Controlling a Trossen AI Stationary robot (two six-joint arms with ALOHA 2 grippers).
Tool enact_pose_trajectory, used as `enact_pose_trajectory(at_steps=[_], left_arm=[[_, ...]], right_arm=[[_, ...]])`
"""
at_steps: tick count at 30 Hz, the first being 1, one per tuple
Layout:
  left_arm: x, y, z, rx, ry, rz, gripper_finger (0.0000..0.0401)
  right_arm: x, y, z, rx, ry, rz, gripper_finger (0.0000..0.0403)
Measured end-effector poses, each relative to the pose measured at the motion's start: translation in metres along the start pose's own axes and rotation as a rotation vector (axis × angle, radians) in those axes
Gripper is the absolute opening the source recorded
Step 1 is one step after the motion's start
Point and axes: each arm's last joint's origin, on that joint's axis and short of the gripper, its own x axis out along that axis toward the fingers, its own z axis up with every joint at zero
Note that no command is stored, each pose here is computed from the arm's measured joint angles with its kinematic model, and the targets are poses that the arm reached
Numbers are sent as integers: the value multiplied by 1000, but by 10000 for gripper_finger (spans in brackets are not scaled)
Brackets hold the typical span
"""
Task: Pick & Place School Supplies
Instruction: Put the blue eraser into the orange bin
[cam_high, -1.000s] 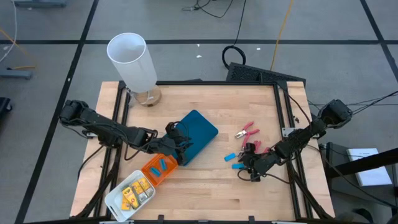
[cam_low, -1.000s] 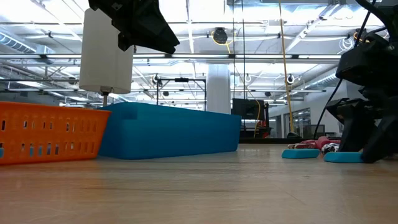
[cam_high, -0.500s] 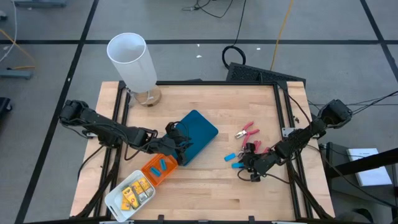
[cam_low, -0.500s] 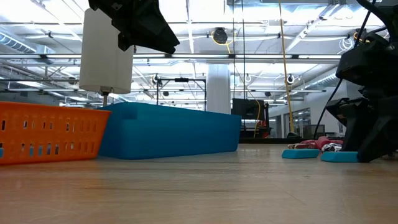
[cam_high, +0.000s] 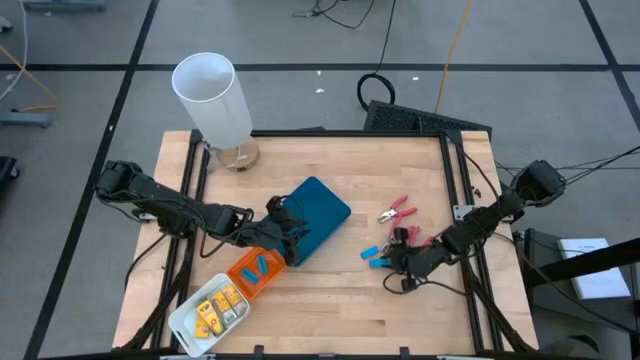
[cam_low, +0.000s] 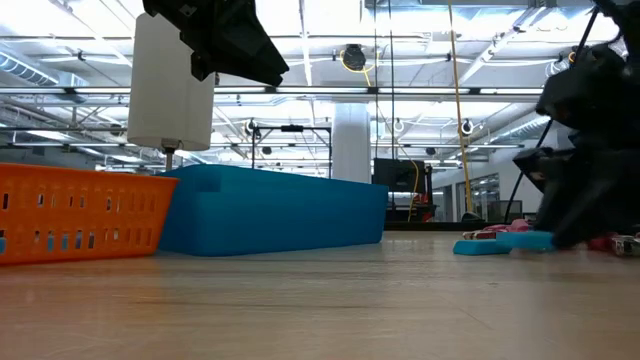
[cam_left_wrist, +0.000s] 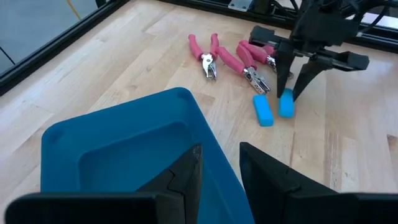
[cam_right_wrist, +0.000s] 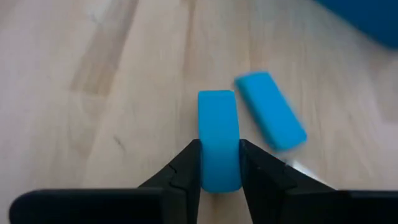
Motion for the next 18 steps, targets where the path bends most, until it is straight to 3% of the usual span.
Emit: enact_pose_trajectory(at_steps=[6,11,18], left_arm=[[0,0,1,-7,-9,-4,113],[0,-1,2,-83,-8,-43,114],[18,1,-3,-196,34,-51,127]], right_arm=[[2,-5,12,-62,-95,-6,86],[4,-12,19,-119,-144,-37,86],[4,-23,32,-213,-241,-203,86]])
